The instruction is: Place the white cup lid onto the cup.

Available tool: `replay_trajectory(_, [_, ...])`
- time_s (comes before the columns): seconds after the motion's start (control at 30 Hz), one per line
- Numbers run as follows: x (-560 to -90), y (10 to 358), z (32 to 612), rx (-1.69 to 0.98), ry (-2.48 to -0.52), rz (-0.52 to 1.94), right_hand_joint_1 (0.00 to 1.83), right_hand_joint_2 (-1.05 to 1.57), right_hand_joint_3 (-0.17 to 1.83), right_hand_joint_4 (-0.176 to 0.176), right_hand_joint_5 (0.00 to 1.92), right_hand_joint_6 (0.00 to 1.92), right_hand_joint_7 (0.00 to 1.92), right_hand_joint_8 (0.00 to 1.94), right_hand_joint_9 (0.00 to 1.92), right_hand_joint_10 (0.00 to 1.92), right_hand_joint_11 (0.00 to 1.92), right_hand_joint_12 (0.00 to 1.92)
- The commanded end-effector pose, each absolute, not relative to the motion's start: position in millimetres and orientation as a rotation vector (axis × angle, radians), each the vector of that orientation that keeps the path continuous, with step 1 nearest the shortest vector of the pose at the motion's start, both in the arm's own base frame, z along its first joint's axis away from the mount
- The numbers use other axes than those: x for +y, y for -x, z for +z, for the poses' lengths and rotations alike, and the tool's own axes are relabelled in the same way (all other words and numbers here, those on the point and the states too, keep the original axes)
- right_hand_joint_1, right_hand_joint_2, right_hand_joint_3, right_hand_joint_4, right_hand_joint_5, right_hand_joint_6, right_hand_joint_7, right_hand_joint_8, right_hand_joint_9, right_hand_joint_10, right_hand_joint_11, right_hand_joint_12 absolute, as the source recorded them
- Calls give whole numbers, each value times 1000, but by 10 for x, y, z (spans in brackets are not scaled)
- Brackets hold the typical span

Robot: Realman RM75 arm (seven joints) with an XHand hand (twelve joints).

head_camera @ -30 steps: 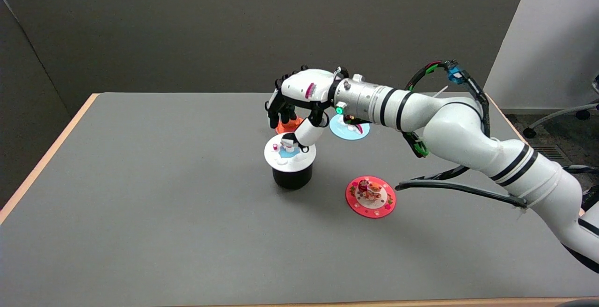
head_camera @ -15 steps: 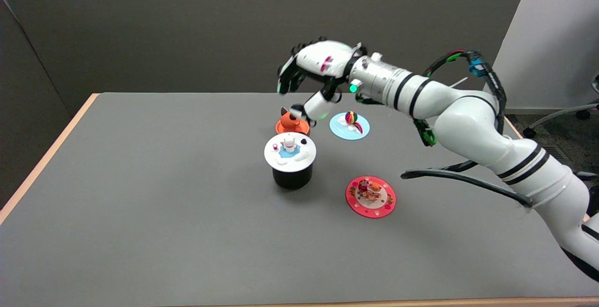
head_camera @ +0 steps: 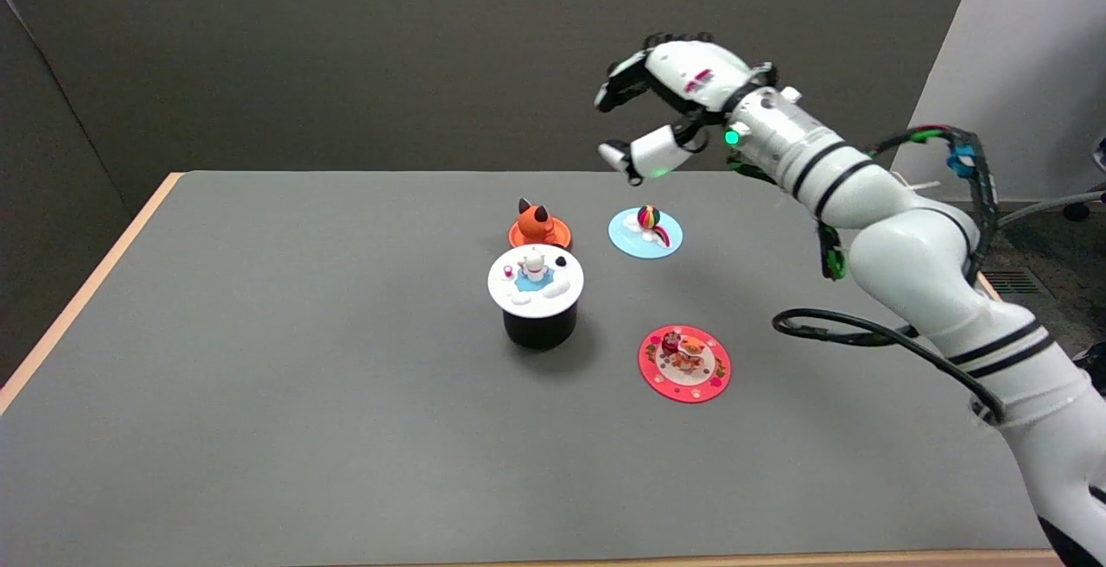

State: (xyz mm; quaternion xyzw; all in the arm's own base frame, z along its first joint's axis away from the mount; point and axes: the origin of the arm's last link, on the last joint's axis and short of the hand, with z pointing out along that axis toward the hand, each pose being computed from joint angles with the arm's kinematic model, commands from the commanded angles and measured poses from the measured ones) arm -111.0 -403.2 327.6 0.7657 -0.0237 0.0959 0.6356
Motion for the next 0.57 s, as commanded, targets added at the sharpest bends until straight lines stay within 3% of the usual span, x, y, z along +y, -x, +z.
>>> replay_trajectory(0.03, [-3504,1295,4127,16,-1419,419,735,463,968,-35,777,299,778,194,692,205,350,265])
replay_trajectory(0.57, [-3203,1453,4232,80,-1303,486,746,481,980,1,779,288,826,212,709,207,360,234])
